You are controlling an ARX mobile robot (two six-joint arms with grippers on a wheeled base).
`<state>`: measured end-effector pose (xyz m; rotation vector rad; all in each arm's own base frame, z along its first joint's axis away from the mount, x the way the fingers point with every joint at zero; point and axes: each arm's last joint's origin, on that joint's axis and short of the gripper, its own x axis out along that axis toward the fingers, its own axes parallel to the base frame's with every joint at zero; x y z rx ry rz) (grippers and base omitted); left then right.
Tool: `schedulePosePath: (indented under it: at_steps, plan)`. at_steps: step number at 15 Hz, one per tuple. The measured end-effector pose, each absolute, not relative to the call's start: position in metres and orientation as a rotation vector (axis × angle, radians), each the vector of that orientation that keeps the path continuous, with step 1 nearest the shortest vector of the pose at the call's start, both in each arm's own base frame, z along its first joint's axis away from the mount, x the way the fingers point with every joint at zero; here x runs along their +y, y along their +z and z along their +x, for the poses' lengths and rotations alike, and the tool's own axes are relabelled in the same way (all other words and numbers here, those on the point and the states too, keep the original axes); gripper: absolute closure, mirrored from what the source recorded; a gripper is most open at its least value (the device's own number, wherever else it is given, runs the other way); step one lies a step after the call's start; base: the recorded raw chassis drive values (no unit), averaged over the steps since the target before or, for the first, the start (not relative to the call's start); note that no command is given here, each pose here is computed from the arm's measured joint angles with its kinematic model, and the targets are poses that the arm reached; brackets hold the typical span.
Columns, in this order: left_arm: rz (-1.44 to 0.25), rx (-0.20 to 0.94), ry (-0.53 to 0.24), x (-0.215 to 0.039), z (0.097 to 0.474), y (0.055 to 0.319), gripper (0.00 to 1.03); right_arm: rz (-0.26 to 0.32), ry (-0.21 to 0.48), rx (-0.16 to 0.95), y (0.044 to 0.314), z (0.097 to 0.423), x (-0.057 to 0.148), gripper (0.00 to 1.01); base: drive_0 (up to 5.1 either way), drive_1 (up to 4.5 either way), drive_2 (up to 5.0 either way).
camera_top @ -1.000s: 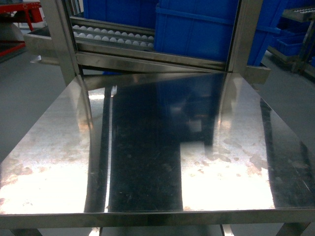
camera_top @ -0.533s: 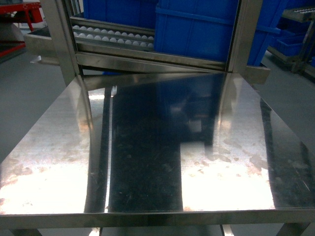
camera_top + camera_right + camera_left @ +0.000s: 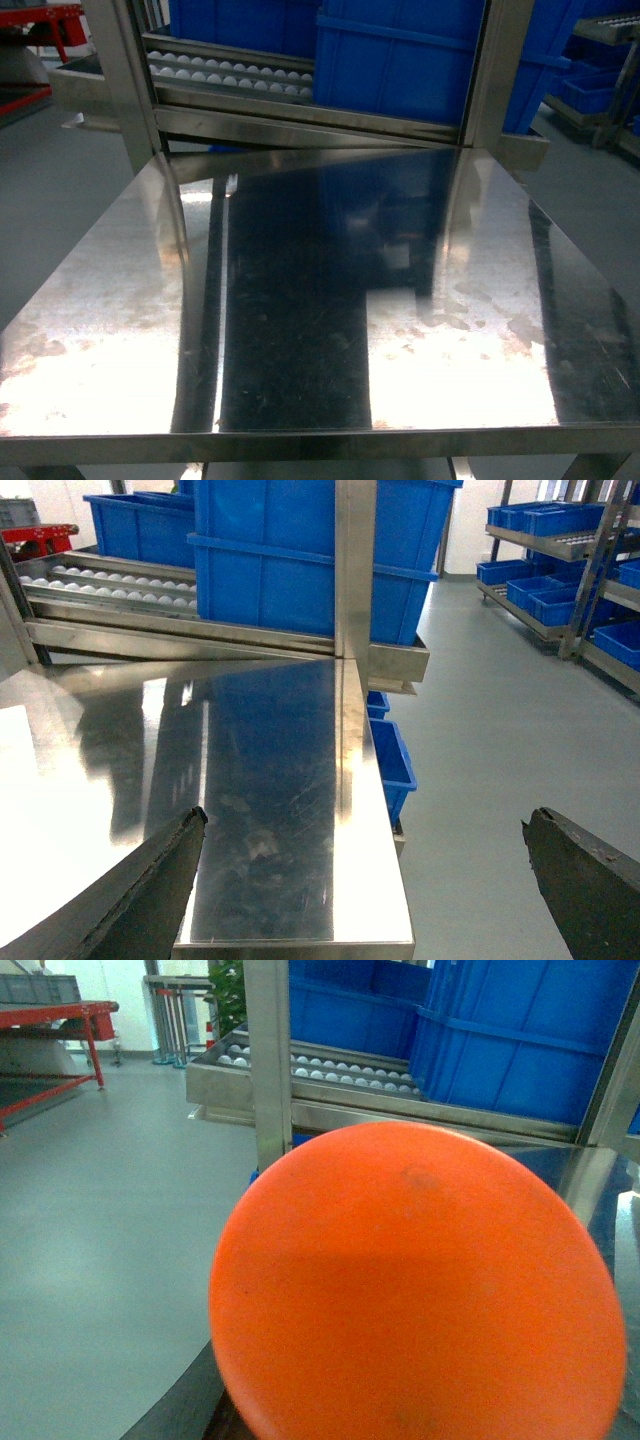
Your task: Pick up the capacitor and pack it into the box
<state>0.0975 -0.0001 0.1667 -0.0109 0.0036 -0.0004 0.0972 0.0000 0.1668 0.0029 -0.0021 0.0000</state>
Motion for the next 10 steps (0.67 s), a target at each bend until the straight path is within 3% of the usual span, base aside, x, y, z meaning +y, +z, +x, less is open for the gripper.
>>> schedulePosePath:
  at_steps: [10]
  plan:
    - [-0.011,0.003,0.000,-0.0001,0.0975,0.1667,0.59,0.002,0.000,-0.002,0.1668,0.0972,0.0000,0.03,0.0,0.00,0.0]
